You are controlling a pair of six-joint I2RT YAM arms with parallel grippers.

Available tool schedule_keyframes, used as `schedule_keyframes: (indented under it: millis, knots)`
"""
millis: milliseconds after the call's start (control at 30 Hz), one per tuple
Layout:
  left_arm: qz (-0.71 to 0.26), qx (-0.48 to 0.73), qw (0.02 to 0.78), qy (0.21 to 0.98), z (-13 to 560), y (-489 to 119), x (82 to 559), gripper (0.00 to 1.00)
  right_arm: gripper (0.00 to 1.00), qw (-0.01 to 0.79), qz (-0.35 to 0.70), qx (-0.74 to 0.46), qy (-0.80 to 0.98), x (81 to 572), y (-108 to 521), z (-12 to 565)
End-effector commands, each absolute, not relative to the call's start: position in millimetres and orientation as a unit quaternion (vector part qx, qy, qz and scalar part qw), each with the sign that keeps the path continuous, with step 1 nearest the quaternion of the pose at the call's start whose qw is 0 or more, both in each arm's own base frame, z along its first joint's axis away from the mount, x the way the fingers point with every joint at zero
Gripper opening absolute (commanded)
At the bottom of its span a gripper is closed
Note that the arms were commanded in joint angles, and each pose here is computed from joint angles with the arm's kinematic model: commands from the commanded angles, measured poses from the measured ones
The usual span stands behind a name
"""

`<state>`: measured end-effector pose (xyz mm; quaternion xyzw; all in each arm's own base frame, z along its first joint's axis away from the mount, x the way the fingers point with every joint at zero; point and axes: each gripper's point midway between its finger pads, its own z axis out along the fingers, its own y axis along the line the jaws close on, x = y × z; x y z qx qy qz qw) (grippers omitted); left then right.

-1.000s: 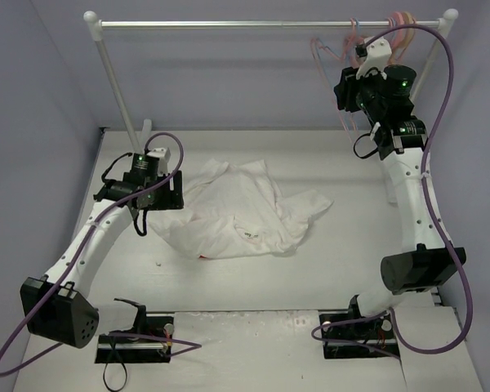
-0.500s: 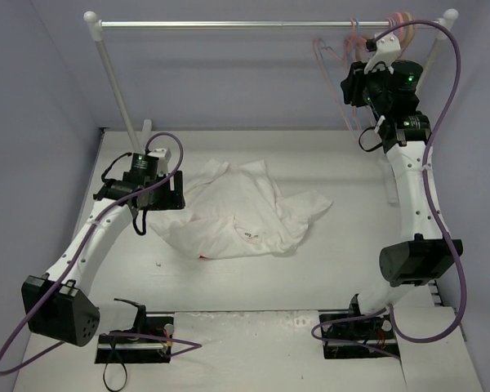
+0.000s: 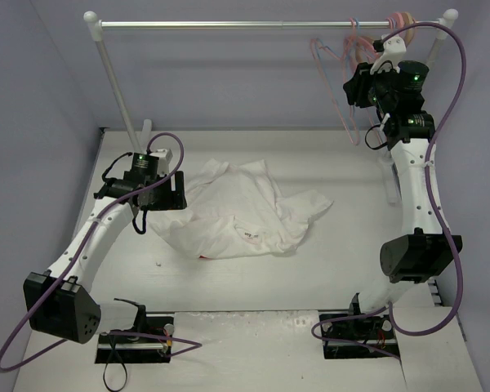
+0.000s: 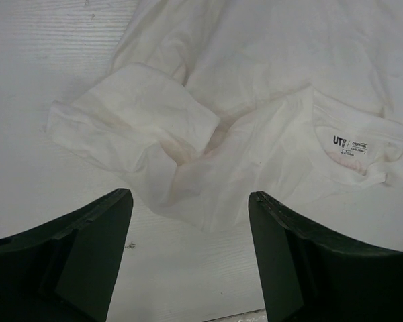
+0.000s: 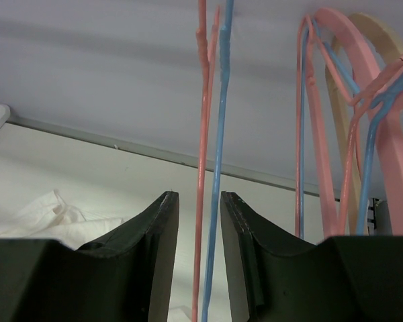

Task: Place the t-shirt on the hanger
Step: Grab a hanger with the right arm

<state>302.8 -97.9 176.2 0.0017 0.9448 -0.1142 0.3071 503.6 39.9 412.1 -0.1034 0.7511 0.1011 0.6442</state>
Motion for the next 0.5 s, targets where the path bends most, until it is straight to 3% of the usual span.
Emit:
schedule_keyframes:
  millis: [0, 467]
  knots:
    - [-0.126, -0.002, 0.332, 0.935, 188.8, -100.2, 314.4, 0.70, 0.33, 0.687, 0.108, -0.117, 0.709, 503.3, 44.9, 451.2]
    - [-0.133, -0.003, 0.328, 0.935, 187.4, -101.9, 314.6, 0.70, 0.34, 0.686, 0.109, -0.117, 0.710, 508.1, 45.1, 447.1]
